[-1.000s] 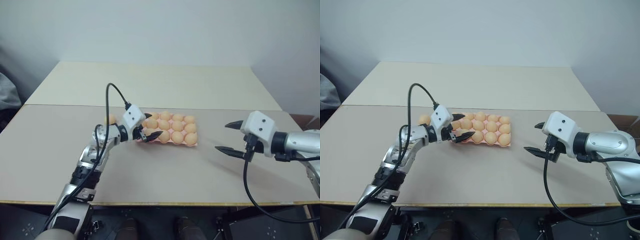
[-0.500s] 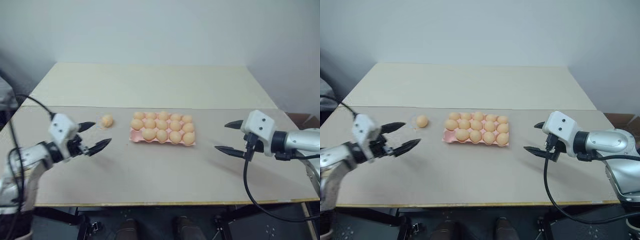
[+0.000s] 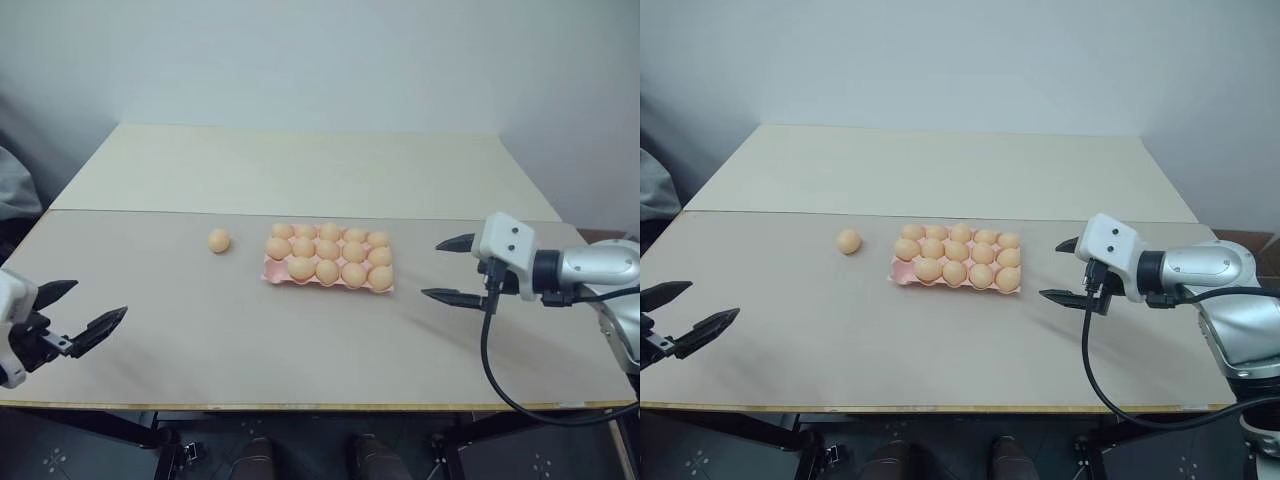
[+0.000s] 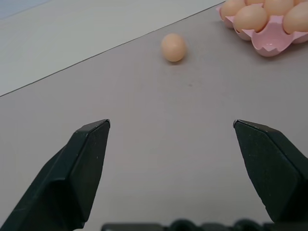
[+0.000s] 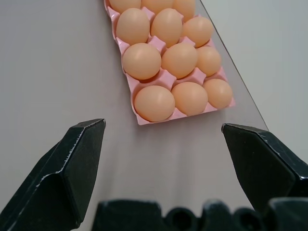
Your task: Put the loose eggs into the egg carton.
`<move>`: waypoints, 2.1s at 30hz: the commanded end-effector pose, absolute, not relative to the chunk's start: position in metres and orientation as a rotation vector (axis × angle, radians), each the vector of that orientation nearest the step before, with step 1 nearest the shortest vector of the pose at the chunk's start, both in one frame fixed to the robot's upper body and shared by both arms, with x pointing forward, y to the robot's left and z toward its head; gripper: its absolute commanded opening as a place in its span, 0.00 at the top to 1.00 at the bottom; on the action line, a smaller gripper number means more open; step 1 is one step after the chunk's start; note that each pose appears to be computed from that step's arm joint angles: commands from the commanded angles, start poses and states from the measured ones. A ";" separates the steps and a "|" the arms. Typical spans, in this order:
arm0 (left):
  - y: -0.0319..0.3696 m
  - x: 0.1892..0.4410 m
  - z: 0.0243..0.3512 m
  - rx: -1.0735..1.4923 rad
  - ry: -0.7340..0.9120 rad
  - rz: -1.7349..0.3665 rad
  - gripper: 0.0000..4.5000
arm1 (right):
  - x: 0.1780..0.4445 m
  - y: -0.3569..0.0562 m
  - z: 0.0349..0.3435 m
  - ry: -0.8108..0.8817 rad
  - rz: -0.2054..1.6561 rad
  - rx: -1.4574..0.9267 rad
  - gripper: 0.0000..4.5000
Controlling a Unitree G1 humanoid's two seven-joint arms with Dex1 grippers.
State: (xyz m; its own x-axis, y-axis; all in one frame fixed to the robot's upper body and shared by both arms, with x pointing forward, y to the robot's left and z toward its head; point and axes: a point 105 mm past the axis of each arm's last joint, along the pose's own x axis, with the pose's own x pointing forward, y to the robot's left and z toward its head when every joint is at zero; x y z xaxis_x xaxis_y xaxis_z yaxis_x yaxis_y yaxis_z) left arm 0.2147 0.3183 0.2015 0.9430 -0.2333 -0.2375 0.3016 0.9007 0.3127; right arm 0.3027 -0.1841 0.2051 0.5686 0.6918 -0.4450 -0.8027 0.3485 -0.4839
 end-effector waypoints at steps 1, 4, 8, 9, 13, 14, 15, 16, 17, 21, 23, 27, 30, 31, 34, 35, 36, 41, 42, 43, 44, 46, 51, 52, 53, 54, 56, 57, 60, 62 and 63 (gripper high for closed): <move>0.320 0.216 0.216 0.357 0.138 -0.238 0.01 | 0.302 -0.183 0.219 0.121 0.966 -0.765 0.00; 0.317 0.222 0.215 0.355 0.132 -0.245 0.01 | 0.301 -0.184 0.219 0.122 0.962 -0.765 0.00; 0.314 0.242 0.210 0.334 0.116 -0.254 0.01 | 0.300 -0.182 0.221 0.116 0.958 -0.761 0.00; 0.314 0.244 0.210 0.332 0.114 -0.254 0.01 | 0.300 -0.182 0.221 0.115 0.958 -0.761 0.00; 0.311 0.298 0.212 0.272 0.074 -0.212 0.01 | 0.300 -0.182 0.223 0.115 0.952 -0.760 0.00; 0.305 0.307 0.212 0.261 0.068 -0.228 0.01 | 0.301 -0.183 0.223 0.117 0.947 -0.762 0.00; 0.298 0.316 0.212 0.259 0.062 -0.260 0.01 | 0.300 -0.184 0.223 0.120 0.940 -0.763 0.00; 0.291 0.323 0.212 0.255 0.056 -0.286 0.01 | 0.300 -0.185 0.223 0.121 0.934 -0.765 0.00; 0.285 0.331 0.211 0.240 0.052 -0.309 0.01 | 0.300 -0.186 0.224 0.123 0.929 -0.765 0.00; 0.270 0.363 0.200 0.237 0.077 -0.340 0.01 | 0.295 -0.190 0.226 0.125 0.910 -0.766 0.00; 0.265 0.380 0.196 0.246 0.086 -0.332 0.01 | 0.292 -0.191 0.226 0.129 0.901 -0.766 0.00; 0.260 0.406 0.189 0.228 0.101 -0.306 0.01 | 0.287 -0.194 0.226 0.140 0.879 -0.762 0.00; 0.252 0.420 0.184 0.214 0.111 -0.319 0.01 | 0.284 -0.197 0.225 0.148 0.865 -0.758 0.00; 0.248 0.423 0.182 0.217 0.111 -0.333 0.01 | 0.284 -0.198 0.225 0.150 0.858 -0.758 0.00; 0.239 0.431 0.178 0.196 0.109 -0.363 0.01 | 0.283 -0.200 0.225 0.152 0.843 -0.756 0.00; 0.236 0.434 0.176 0.191 0.113 -0.366 0.01 | 0.283 -0.200 0.225 0.153 0.840 -0.756 0.00; 0.234 0.436 0.173 0.184 0.123 -0.370 0.01 | 0.283 -0.200 0.225 0.153 0.839 -0.756 0.00; 0.231 0.445 0.151 0.183 0.190 -0.359 0.01 | 0.283 -0.199 0.224 0.151 0.834 -0.751 0.00; 0.229 0.445 0.146 0.189 0.199 -0.365 0.01 | 0.283 -0.200 0.224 0.152 0.829 -0.750 0.00; 0.227 0.446 0.144 0.179 0.202 -0.373 0.01 | 0.284 -0.201 0.223 0.153 0.826 -0.750 0.00; 0.225 0.446 0.141 0.171 0.205 -0.375 0.01 | 0.284 -0.201 0.223 0.153 0.822 -0.749 0.00; 0.222 0.447 0.138 0.167 0.211 -0.380 0.01 | 0.285 -0.203 0.223 0.152 0.809 -0.750 0.00; 0.224 0.451 0.140 0.157 0.202 -0.351 0.28 | 0.285 -0.205 0.224 0.153 0.799 -0.753 0.00; 0.225 0.451 0.141 0.148 0.195 -0.345 0.35 | 0.285 -0.205 0.224 0.154 0.799 -0.753 0.00; 0.227 0.451 0.140 0.174 0.203 -0.335 0.42 | 0.285 -0.205 0.223 0.155 0.800 -0.753 0.00; 0.229 0.451 0.139 0.195 0.211 -0.330 0.42 | 0.285 -0.205 0.223 0.156 0.800 -0.753 0.00; 0.231 0.451 0.139 0.203 0.214 -0.325 0.42 | 0.285 -0.205 0.222 0.157 0.800 -0.755 0.00; 0.231 0.451 0.139 0.202 0.209 -0.326 0.42 | 0.286 -0.205 0.222 0.156 0.799 -0.755 0.00; 0.232 0.449 0.140 0.229 0.200 -0.336 0.42 | 0.287 -0.205 0.222 0.153 0.801 -0.755 0.00; 0.228 0.447 0.149 0.227 0.154 -0.383 0.42 | 0.287 -0.205 0.222 0.151 0.801 -0.755 0.00; 0.224 0.444 0.158 0.200 0.111 -0.433 0.42 | 0.287 -0.204 0.222 0.149 0.800 -0.755 0.00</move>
State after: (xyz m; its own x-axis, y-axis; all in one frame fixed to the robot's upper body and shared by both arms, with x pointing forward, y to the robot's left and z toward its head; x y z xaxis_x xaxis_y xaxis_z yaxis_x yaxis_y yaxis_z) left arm 0.4444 0.2278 0.1293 0.9051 -0.3422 -0.2525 0.3861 0.9101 0.1506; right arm 0.2869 -0.2025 0.2088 0.6751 0.6026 -0.4256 -0.7292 0.4574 -0.5090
